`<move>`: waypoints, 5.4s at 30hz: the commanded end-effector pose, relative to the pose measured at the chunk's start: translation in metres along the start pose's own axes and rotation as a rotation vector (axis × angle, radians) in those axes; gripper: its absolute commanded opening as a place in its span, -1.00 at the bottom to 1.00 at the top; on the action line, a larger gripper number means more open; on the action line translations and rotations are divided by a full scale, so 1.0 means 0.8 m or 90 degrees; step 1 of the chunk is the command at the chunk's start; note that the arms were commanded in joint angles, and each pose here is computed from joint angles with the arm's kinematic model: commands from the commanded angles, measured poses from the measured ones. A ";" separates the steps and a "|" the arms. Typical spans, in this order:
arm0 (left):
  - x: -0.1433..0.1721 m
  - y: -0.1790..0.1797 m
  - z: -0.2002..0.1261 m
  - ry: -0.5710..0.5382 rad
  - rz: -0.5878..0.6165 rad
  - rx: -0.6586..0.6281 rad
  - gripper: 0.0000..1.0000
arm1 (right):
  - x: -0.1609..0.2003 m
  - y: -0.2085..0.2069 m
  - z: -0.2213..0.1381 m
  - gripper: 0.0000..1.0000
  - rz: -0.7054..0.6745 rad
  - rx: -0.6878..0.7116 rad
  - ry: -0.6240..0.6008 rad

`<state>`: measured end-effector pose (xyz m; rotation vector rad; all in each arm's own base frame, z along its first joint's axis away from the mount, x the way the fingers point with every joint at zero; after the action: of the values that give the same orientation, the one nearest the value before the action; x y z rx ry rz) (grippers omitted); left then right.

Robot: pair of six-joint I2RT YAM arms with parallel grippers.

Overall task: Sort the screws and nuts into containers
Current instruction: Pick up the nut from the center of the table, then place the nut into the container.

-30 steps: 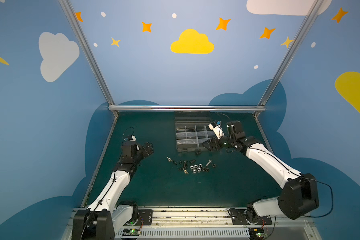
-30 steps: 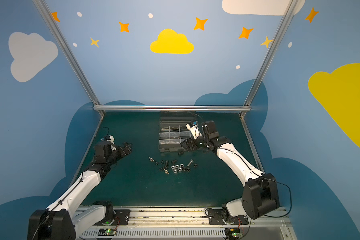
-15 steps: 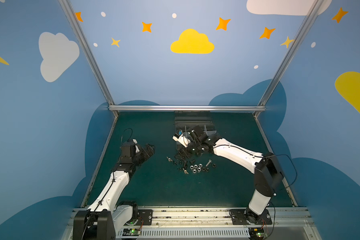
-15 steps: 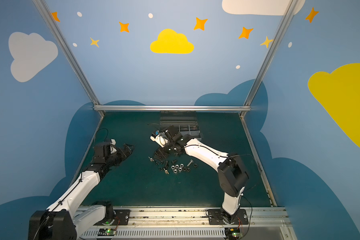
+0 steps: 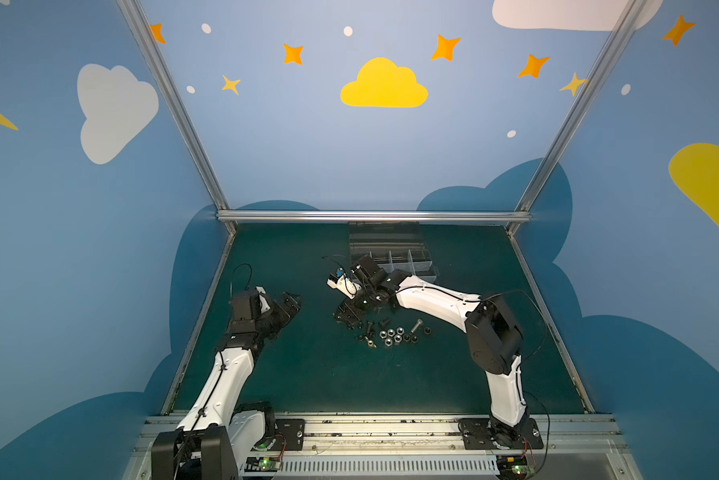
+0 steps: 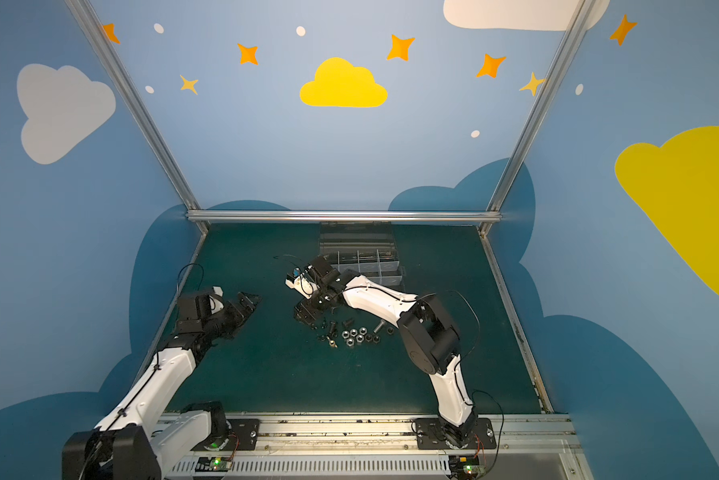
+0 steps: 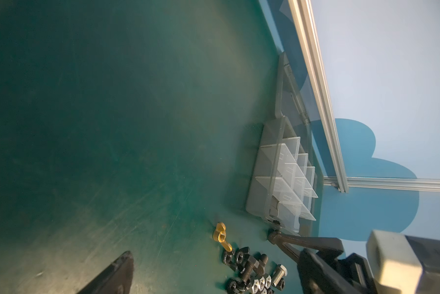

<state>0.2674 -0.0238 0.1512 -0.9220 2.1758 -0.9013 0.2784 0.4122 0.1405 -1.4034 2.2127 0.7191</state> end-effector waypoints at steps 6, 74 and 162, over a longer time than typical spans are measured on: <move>0.001 -0.004 0.003 0.024 -0.026 0.027 0.99 | 0.002 0.002 0.017 0.26 0.006 -0.021 0.020; 0.002 0.004 0.022 0.077 -0.045 -0.004 0.99 | 0.043 -0.012 0.078 -0.57 0.014 -0.049 0.124; 0.009 -0.030 0.032 0.126 -0.054 0.059 0.99 | -0.008 -0.199 -0.052 -1.00 0.100 0.171 0.062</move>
<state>0.2809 -0.0476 0.1406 -0.9646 2.2788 -1.1443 0.4228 0.3306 0.1337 -1.1604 2.4293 0.3934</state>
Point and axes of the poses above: each gripper's point midway between its finger pads, its own z axis out along the fingers, its own y axis along the line the jaws close on, x = y × z, the point moved 5 cm from there along -z, back along the fingers, and after that the axes turned 4 degrees about -z, right-handed, at the moved point
